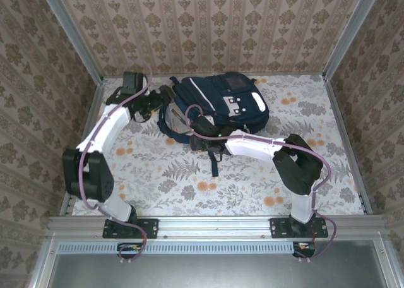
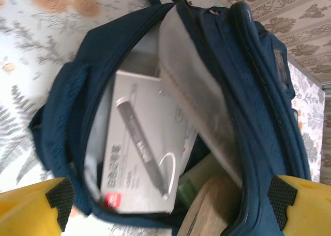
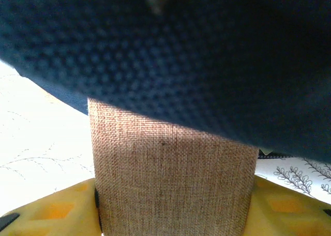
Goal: Pack books, pencil case, and school supplies into a backpack
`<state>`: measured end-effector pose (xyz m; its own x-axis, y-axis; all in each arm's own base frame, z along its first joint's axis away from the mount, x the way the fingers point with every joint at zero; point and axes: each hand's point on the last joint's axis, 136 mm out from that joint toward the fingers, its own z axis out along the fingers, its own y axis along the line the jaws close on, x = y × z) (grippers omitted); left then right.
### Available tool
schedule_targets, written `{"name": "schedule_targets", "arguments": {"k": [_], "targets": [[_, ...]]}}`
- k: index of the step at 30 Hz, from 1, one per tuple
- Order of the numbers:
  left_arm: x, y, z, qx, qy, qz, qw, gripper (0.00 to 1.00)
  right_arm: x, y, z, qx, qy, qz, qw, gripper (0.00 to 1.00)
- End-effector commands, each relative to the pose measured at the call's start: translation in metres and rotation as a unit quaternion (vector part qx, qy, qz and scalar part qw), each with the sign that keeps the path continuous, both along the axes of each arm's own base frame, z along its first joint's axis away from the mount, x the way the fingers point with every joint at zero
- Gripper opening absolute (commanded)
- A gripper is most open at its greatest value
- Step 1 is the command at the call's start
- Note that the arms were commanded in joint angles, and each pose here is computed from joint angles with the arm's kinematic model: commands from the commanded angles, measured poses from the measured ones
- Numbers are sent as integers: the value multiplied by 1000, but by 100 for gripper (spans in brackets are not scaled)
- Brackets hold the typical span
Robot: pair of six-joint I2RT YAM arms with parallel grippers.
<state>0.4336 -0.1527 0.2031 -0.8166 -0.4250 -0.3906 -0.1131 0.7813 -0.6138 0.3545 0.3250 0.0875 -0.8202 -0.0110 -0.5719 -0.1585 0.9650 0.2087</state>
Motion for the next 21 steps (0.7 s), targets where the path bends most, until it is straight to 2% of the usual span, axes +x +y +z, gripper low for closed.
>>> {"name": "schedule_targets", "arguments": {"k": [1, 6, 9, 11, 13, 16, 18, 21], "targets": [[19, -13, -2, -21, 4, -19, 1000, 100, 9, -16, 18, -2, -25, -27, 999, 46], [52, -16, -26, -9, 21, -31, 999, 96, 7, -17, 17, 0, -22, -29, 999, 46], [73, -23, -27, -13, 9, -41, 999, 89, 6, -17, 17, 0, -20, -30, 999, 46], [83, -28, -29, -20, 7, -46, 999, 73, 6, -19, 16, -3, -20, -32, 999, 46], [86, -39, -30, -36, 5, -63, 997, 46, 7, -22, 17, -6, -21, -35, 999, 46], [79, -44, -29, -35, 3, -67, 997, 15, 9, -29, 19, -8, -23, -41, 999, 46], [71, -39, -23, -34, -7, -53, 998, 2, 10, -35, 21, -7, -25, -44, 999, 46], [54, -29, -14, -23, -19, -40, 999, 0, 11, -46, 26, -7, -30, -51, 998, 46]]}}
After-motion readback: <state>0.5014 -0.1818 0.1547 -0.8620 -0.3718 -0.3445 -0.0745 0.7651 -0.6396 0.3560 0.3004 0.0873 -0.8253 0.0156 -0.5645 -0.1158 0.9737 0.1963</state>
